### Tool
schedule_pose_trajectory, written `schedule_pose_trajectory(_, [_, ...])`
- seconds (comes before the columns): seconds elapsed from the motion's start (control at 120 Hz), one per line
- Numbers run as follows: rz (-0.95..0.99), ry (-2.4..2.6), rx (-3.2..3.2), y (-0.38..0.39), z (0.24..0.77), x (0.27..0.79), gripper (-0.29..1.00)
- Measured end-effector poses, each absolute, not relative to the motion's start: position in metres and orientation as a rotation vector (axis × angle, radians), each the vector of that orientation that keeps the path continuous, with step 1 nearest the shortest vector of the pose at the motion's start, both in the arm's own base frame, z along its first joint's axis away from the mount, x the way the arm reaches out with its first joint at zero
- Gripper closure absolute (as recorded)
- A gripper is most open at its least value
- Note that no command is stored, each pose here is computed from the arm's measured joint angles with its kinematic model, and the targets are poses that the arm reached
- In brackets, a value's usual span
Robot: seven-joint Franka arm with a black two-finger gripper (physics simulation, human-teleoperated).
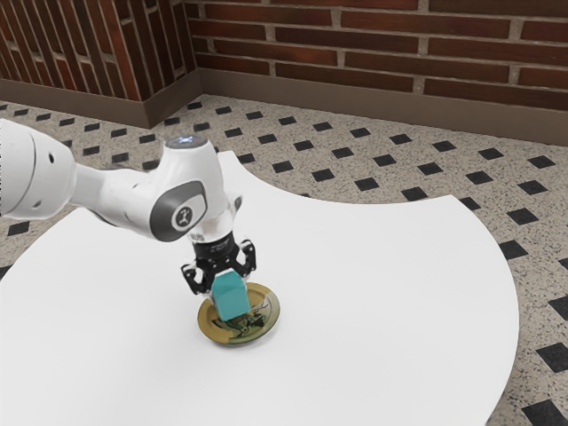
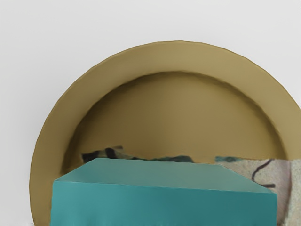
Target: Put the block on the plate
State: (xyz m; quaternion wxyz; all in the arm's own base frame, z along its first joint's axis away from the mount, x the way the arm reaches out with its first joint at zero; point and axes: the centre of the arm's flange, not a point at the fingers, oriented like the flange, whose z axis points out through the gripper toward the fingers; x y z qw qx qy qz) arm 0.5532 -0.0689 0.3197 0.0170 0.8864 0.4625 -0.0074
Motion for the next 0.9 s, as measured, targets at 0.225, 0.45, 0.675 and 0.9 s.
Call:
schedule_pose_trajectory(0.225, [0.003, 1.509, 2.698, -0.071, 0.327, 0.555, 0.13])
schedule_pose_trajectory(0.45, [0.095, 1.493, 2.652, -0.070, 0.390, 0.571, 0.04])
schedule_pose_trajectory(0.675, [0.148, 1.301, 2.774, -0.021, 0.436, 0.585, 0.02])
schedule_pose_trajectory(0.9, [0.242, 0.954, 2.991, 0.020, 0.502, 0.581, 0.01])
